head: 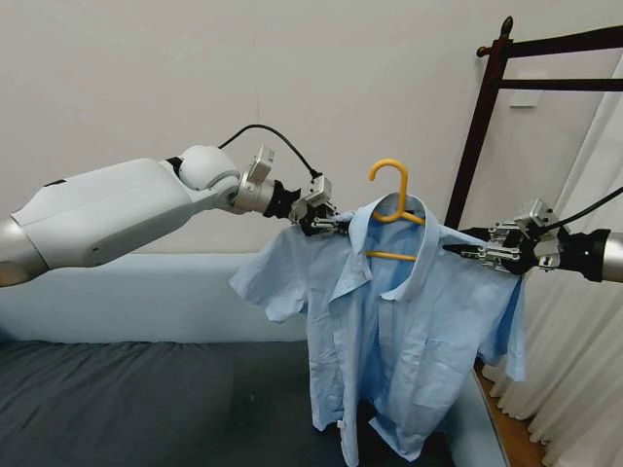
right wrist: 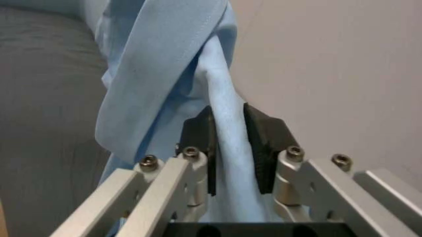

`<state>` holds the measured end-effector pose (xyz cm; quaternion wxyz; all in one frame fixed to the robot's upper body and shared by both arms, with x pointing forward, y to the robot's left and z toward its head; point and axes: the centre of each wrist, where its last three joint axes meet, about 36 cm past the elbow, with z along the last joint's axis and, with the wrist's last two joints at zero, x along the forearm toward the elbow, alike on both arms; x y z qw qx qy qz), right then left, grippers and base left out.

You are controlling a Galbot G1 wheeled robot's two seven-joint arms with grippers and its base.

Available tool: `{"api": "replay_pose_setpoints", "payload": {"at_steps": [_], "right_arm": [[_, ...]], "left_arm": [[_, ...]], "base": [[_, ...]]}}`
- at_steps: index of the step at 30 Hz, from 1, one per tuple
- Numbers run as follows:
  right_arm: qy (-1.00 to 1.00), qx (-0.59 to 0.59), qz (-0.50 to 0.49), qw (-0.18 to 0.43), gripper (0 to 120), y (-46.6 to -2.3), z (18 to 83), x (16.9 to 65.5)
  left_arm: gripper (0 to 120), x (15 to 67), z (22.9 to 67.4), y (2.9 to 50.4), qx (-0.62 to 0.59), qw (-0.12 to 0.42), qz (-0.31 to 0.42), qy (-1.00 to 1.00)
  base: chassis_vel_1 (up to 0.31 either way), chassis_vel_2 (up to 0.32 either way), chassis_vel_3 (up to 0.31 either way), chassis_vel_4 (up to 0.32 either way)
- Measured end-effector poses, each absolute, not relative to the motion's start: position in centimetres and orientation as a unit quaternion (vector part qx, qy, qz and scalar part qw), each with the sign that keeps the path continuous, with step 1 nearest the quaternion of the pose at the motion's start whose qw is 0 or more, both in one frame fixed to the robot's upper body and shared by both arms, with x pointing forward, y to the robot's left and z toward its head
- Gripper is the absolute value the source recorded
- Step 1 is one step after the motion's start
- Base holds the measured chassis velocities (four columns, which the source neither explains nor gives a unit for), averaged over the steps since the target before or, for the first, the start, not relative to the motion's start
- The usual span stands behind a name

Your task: Pick up the clothes from the sofa and hang them on the clothes hanger.

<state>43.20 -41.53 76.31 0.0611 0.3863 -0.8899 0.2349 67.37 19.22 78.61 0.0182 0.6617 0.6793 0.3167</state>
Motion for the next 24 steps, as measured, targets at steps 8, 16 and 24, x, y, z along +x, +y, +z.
{"api": "replay_pose_setpoints", "payload": {"at_steps": [8,16,24], "right_arm": [[-0.889,0.39,0.229,0.063,8,-41.2,75.6,43.3],[-0.892,0.385,0.228,0.062,8,-41.6,75.6,43.4],[-0.893,0.383,0.229,0.057,8,-42.1,75.4,43.7]], "left_arm": [[1,67.2,78.2,19.3,0.659,0.023,0.322,0.679],[3,66.6,78.9,18.8,0.655,0.04,0.346,0.671],[32,66.3,80.2,18.0,0.646,0.068,0.357,0.671]], "base": [[0.0,0.0,0.0,0.0],[0.0,0.0,0.0,0.0],[0.0,0.0,0.0,0.0]]}}
